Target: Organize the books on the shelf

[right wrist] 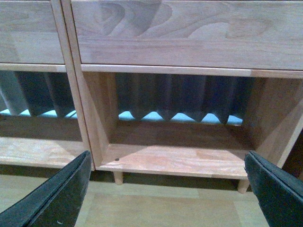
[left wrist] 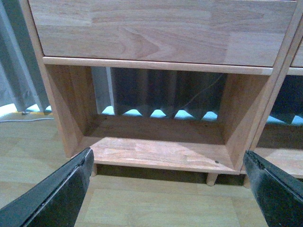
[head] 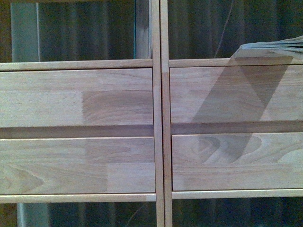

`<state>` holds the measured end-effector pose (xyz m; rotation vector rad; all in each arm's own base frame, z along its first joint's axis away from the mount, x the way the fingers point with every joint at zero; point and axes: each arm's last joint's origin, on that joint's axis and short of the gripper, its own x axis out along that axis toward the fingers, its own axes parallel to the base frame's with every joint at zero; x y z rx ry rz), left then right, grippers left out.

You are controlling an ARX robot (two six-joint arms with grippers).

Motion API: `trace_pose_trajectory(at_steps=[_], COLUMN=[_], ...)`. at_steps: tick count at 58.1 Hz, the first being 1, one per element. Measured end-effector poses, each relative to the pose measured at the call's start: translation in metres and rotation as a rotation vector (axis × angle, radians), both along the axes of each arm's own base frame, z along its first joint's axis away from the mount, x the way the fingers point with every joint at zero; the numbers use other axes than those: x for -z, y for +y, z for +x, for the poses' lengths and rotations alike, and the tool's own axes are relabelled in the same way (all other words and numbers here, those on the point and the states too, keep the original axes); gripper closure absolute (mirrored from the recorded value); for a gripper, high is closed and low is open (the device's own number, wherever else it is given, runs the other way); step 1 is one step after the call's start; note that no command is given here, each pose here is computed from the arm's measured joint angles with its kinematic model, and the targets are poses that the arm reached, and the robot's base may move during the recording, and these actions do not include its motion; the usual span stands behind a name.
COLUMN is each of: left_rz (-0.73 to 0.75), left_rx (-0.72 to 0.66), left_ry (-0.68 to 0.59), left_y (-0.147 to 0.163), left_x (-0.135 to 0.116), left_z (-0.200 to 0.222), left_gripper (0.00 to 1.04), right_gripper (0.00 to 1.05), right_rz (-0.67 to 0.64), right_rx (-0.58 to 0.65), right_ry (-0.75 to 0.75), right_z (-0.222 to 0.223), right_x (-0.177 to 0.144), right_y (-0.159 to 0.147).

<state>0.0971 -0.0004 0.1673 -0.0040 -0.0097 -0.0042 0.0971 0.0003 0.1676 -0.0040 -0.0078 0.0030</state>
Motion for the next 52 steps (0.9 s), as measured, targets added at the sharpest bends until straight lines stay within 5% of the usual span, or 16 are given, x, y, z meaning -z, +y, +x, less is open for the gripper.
trace_pose_trajectory(at_steps=[48,52], left_rz=[0.0,0.0], left_rx=[0.0,0.0], left_ry=[0.0,0.0], left_y=[0.0,0.0], left_x=[0.0,0.0], left_z=[0.0,0.0], left_gripper=[0.07,0.07], right_gripper=[0.07,0.07], right_rz=[0.002,0.076], right_rx=[0.0,-0.141], right_ry=[0.0,0.121], right_z=[0.0,0.0013], right_x=[0.0,0.0002], right_y=[0.0,-0.001])
